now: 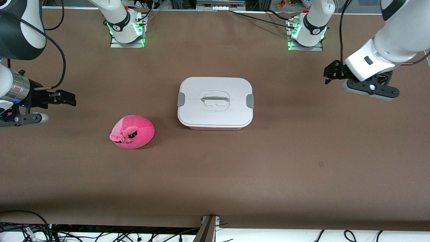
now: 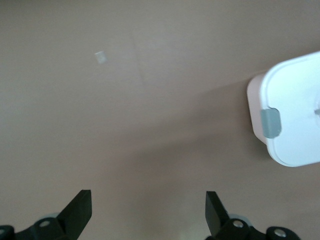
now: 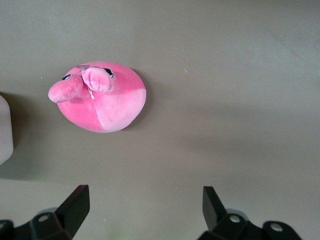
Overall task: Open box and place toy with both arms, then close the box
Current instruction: 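Reach the left gripper to the lid handle while the right gripper reaches the toy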
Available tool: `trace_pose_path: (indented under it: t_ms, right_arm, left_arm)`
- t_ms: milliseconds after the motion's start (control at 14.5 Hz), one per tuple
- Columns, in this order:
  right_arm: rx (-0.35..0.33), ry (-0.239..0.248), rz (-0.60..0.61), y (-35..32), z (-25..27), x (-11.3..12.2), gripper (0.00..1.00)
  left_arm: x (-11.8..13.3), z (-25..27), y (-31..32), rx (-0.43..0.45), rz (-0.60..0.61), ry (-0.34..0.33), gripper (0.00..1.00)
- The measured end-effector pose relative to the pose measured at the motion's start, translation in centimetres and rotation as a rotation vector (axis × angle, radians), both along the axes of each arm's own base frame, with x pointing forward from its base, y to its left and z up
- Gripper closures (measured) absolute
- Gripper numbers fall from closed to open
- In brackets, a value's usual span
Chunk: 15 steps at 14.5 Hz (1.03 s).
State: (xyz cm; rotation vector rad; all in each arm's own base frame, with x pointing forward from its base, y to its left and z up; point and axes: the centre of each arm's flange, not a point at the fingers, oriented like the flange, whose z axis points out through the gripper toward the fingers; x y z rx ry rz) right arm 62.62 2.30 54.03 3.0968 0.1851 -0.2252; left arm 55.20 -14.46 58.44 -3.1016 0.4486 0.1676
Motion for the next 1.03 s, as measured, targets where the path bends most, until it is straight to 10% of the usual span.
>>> trace_pose_path:
  t_ms: [344,1032]
  right_arm:
    - [0.0,0.006,0.001,0.1,-0.1,0.0,0.0]
    - [-0.005,0.094,0.067,4.1,-6.0,-0.3,0.0]
  left_arm:
    - [-4.3,-2.9,-14.6,-0.008,-0.286,0.036,0.0]
    - [-5.9,-13.2,-30.4,-0.202,-0.889,-0.098,0.0]
